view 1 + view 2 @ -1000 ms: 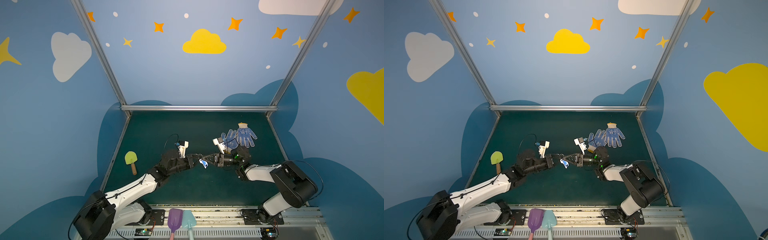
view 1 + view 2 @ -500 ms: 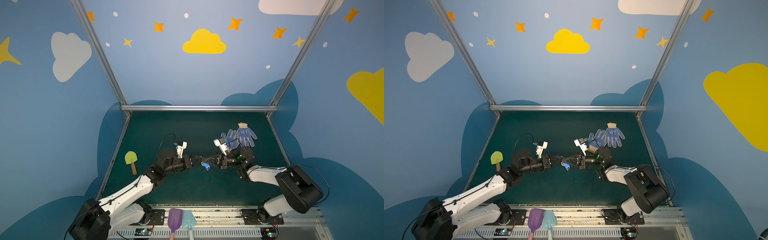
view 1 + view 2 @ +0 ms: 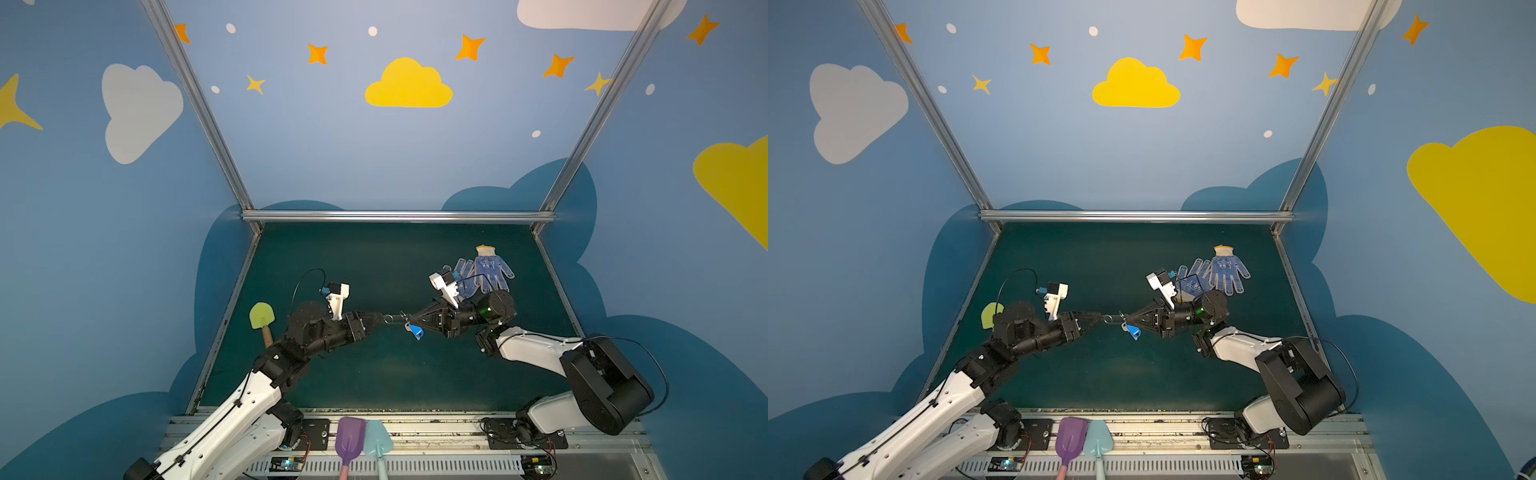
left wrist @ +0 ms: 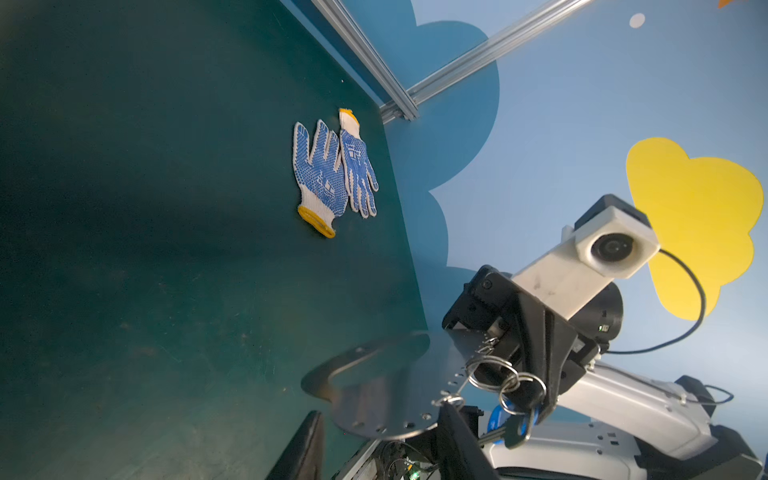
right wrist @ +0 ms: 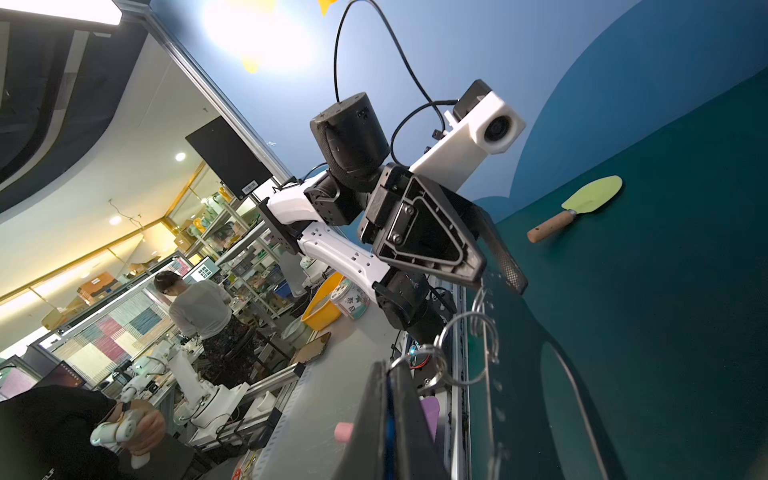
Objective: Put the keys on the keyring
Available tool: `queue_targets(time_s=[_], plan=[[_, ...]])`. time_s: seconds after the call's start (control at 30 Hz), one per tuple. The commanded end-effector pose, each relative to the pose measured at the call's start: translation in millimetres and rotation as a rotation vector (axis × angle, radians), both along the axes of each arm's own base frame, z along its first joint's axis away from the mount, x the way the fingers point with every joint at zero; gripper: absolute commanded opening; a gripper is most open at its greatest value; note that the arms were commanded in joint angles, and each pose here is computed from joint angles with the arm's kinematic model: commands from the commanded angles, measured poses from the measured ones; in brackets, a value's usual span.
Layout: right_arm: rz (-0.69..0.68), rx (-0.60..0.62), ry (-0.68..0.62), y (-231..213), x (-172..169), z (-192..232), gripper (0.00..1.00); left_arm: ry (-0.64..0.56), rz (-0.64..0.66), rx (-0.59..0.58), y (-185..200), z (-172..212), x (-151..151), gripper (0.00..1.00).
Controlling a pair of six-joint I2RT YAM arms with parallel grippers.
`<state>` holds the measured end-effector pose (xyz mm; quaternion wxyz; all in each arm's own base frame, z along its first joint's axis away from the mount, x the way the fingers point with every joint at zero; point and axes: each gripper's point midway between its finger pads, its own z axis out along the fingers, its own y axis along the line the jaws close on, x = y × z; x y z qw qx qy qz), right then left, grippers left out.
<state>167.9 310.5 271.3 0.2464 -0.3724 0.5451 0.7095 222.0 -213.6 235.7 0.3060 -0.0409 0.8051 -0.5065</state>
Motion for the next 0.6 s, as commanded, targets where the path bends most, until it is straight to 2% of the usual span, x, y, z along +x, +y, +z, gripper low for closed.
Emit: queue_targets(time_s=[0.0,0.2,0.3,0.43,0.57], plan=[[0.028,0.055,-0.098,-3.2,-7.5,23.9,0.00,-0.090,0.003,0.038,6.8,23.2,0.4,0.49],[0.047,0.044,-0.088,-1.0,-8.8,21.2,0.00,-0.168,-0.015,0.063,5.4,50.0,6.2,0.54],[0.068,0.041,-0.087,0.9,-11.5,22.5,0.00,-0.184,-0.121,0.056,-11.8,59.9,5.3,0.55],[0.110,0.029,-0.072,6.5,-13.4,26.1,0.00,-0.196,-0.270,0.059,-31.7,64.2,1.0,0.45],[0.145,0.026,-0.070,12.0,-13.1,35.4,0.00,-0.231,-0.400,0.031,-44.7,69.9,-9.5,0.41]])
